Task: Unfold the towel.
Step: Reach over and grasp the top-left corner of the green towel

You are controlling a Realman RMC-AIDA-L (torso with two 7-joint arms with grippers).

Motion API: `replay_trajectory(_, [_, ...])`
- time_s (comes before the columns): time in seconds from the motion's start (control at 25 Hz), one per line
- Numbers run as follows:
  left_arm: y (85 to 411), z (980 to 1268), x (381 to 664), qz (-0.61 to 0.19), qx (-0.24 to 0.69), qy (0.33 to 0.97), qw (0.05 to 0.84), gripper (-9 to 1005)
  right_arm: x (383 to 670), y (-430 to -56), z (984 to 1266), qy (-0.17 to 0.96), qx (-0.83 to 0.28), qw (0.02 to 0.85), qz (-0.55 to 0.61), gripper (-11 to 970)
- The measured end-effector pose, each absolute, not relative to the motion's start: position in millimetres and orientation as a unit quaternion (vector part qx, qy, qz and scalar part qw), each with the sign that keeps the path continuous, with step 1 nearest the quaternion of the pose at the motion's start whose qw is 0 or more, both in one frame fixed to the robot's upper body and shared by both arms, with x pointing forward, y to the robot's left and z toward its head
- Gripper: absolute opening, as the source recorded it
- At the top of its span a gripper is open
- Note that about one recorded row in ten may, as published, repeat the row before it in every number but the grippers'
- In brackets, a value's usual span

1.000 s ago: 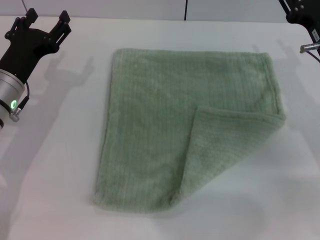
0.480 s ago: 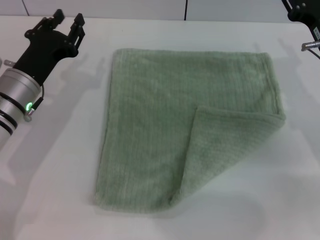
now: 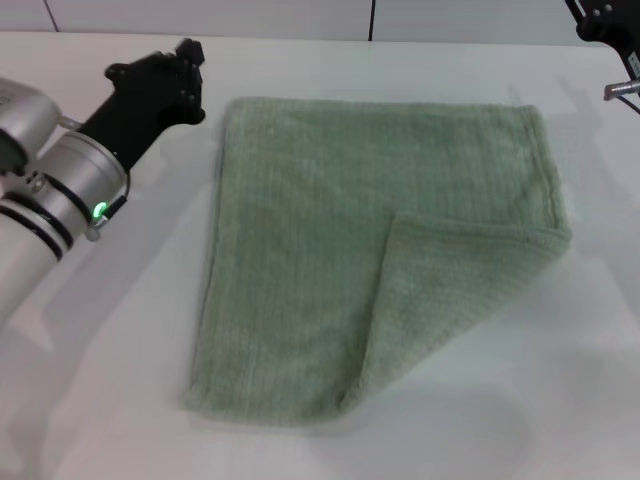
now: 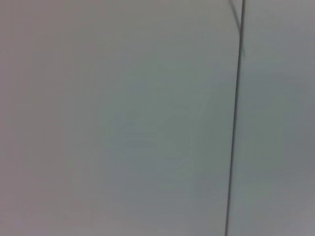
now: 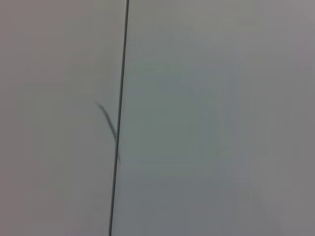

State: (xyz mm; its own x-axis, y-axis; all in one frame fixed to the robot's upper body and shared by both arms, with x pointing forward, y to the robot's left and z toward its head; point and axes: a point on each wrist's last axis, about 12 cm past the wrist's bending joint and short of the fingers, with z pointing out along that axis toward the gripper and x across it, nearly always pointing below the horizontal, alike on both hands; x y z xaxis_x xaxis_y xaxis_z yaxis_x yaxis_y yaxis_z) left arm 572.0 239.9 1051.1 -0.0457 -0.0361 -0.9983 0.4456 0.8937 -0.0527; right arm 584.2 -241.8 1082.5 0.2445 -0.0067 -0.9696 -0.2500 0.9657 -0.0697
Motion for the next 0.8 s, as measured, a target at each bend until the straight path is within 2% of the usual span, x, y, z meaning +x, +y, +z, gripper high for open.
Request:
replay_trajectory(0.2, [226.1,1046.0,585.0,-0.198,0.123,0.744,0.627,-2,587.3,-239.7,1083.7,0.609,-0.109,0.781,0.08,695])
replay_trajectory(0.8, [199.3,1037.8,605.4,-0.178,0.121,0.814,0.54,-2,588.9,-236.8,1079.9,0.617,-0.125,0.773,0.078,694])
